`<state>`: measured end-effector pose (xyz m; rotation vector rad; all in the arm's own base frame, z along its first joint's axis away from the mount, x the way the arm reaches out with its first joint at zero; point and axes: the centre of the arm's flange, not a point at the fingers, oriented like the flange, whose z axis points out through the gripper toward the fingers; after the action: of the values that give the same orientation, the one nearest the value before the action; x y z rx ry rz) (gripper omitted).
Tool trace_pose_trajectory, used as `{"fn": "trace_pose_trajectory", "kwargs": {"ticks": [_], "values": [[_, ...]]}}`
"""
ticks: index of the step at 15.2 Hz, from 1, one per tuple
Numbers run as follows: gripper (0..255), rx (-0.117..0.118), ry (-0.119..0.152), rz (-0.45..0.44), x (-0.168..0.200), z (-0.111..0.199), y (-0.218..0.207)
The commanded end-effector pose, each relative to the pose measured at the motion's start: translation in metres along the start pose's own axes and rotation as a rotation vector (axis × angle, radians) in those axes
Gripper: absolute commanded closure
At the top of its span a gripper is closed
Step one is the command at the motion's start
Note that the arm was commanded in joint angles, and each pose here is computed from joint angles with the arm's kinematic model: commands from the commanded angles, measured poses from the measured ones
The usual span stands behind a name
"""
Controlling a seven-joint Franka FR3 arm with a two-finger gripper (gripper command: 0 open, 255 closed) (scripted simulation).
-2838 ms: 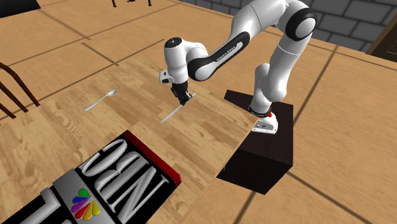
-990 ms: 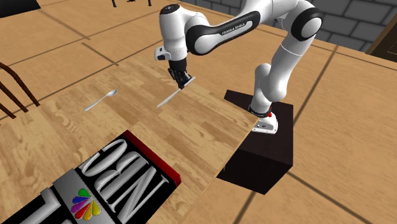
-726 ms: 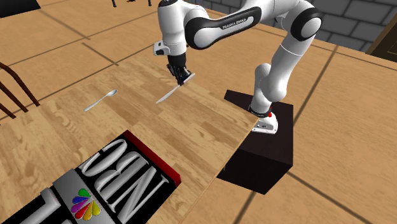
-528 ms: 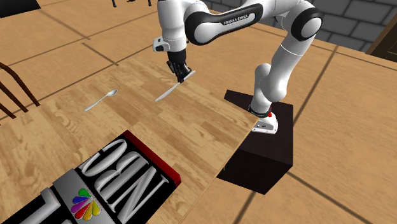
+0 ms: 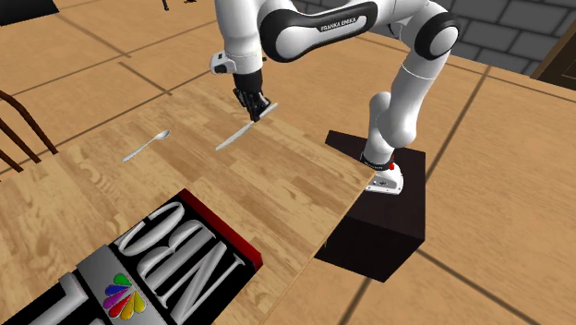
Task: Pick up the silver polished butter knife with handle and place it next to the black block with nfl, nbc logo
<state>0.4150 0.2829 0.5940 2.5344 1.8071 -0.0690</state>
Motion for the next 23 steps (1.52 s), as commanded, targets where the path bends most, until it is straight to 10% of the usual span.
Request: {"fn": "trace_pose_trajectory", "kwargs": {"ticks": [1, 15, 23], "values": [[255, 0.0, 0.0, 0.001, 0.026, -0.003, -0.009], [255, 0.0, 0.0, 0.001, 0.201, -0.012, -0.056], [255, 0.0, 0.0, 0.001, 0.203, 0.03, -0.056]]}}
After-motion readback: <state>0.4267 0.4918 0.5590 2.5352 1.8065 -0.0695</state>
